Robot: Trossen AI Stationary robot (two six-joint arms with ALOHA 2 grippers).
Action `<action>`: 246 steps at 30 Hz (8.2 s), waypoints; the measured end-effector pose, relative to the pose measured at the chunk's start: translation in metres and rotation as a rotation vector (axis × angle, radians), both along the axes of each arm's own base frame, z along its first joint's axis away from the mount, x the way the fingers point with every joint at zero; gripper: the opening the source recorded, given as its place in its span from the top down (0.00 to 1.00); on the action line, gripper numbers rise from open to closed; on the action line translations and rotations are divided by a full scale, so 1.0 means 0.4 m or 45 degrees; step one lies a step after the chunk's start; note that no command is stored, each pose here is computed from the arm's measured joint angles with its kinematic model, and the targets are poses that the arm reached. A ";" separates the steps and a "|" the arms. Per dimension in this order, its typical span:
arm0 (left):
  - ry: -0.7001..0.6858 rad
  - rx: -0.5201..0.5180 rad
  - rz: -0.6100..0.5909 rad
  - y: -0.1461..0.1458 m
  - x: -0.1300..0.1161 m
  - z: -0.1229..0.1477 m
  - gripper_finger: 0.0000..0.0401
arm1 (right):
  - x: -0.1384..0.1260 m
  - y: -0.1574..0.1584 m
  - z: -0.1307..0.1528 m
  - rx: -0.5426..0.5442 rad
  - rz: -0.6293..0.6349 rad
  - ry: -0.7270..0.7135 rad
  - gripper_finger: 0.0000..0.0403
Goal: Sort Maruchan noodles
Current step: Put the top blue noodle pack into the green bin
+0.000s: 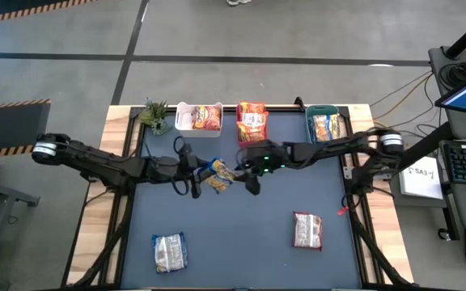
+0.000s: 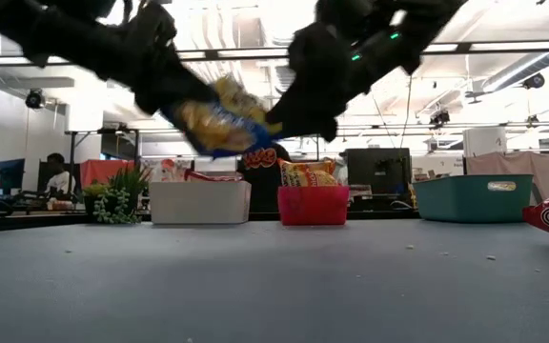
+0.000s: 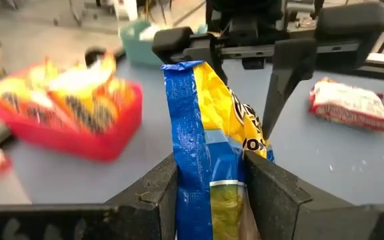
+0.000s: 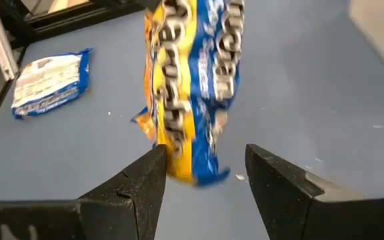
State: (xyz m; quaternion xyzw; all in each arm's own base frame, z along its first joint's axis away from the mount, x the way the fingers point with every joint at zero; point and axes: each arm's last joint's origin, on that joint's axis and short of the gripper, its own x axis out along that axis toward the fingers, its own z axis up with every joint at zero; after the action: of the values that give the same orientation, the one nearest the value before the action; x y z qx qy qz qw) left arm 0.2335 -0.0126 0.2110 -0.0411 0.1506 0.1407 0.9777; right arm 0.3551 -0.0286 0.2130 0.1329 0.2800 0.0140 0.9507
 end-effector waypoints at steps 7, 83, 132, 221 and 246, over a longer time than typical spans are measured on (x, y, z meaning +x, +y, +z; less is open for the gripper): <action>-0.041 0.157 -0.009 0.013 0.079 0.078 0.68 | -0.142 0.012 0.055 -0.110 0.045 -0.125 0.52; -0.602 -0.157 0.280 0.435 0.870 -0.097 0.68 | -0.482 0.065 0.172 -0.435 0.226 -0.779 0.52; -0.122 0.010 0.361 0.436 0.866 -0.127 0.92 | -0.482 0.065 0.168 -0.445 0.230 -0.761 0.52; -0.301 0.166 -0.056 0.044 0.137 0.269 1.00 | -0.376 -0.390 0.022 0.043 -1.212 0.825 0.98; -0.259 0.128 -0.052 0.044 0.137 0.259 1.00 | -0.424 -0.360 0.045 -0.056 -1.216 1.144 0.98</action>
State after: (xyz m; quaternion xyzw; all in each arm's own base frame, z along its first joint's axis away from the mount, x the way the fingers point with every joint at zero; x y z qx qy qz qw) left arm 0.2882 0.0051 0.3147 -0.0030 0.0441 0.1233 0.9914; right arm 0.1857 -0.1726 0.2312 0.2160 0.5604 -0.4723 0.6452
